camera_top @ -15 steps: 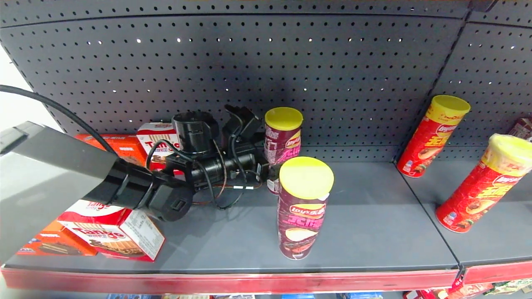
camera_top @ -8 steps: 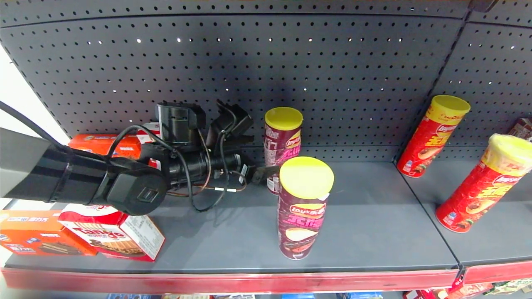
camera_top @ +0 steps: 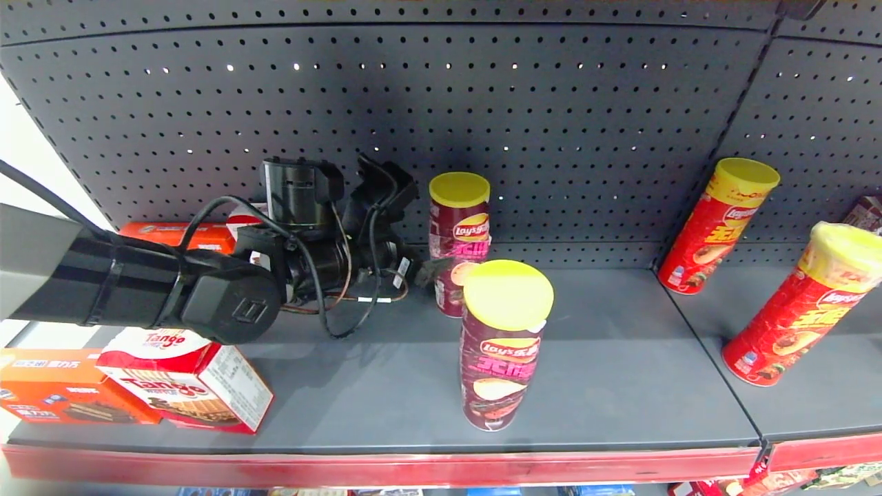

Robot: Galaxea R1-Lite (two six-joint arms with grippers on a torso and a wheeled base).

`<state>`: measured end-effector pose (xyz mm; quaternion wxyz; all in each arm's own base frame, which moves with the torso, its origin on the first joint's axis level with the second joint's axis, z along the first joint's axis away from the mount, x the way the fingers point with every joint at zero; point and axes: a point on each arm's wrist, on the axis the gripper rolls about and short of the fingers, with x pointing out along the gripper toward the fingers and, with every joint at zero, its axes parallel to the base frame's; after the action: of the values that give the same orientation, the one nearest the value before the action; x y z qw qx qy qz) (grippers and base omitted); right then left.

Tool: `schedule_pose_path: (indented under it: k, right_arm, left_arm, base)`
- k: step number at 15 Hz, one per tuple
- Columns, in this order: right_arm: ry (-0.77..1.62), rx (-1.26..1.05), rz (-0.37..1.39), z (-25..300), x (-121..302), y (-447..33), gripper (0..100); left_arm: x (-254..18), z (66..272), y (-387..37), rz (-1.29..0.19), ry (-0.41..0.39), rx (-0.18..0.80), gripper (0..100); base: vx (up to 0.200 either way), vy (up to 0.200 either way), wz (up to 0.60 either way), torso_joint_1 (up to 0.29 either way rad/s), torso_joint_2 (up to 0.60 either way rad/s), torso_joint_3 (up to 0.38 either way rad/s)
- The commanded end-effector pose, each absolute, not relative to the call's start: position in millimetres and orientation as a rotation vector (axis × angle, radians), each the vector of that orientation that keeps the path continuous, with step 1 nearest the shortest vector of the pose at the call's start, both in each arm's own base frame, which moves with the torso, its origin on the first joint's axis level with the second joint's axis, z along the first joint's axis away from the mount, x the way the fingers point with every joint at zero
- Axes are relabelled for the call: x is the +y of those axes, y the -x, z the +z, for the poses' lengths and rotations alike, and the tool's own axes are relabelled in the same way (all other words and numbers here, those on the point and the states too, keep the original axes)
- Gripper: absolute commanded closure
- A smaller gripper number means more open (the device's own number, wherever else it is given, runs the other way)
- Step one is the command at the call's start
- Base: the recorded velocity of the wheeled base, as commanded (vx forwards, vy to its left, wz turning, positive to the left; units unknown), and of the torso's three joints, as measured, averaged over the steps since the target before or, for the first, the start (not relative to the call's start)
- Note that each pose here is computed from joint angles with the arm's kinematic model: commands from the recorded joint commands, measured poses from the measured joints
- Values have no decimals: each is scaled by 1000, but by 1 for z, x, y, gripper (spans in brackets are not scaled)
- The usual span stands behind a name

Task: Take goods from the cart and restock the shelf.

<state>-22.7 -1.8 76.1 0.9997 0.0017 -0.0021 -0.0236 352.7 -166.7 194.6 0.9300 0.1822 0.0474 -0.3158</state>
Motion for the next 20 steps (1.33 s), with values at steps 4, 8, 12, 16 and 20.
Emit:
schedule_pose_path:
  k: [4, 8, 12, 16, 20]
  right_arm:
    - [-3, -3, -48, 76, -2, 23, 0]
    - [-3, -5, -48, 76, -2, 23, 0]
    - [-3, -5, -48, 76, -2, 23, 0]
    - [-3, -3, -48, 76, -2, 23, 0]
    - [-3, -5, -48, 76, -2, 23, 0]
  left_arm:
    - [-163, 191, -356, -623, -398, 104, 0]
    - [-156, 191, -353, -599, -399, 108, 0]
    - [-139, 197, -342, -552, -402, 112, 0]
    - [-135, 190, -346, -516, -448, 127, 0]
    - [-143, 177, -361, -514, -450, 132, 0]
  base:
    - [0, 0, 0, 0, 0, 0]
    - [0, 0, 0, 0, 0, 0]
    - [0, 0, 0, 0, 0, 0]
    - [0, 0, 0, 0, 0, 0]
    - [0, 0, 0, 0, 0, 0]
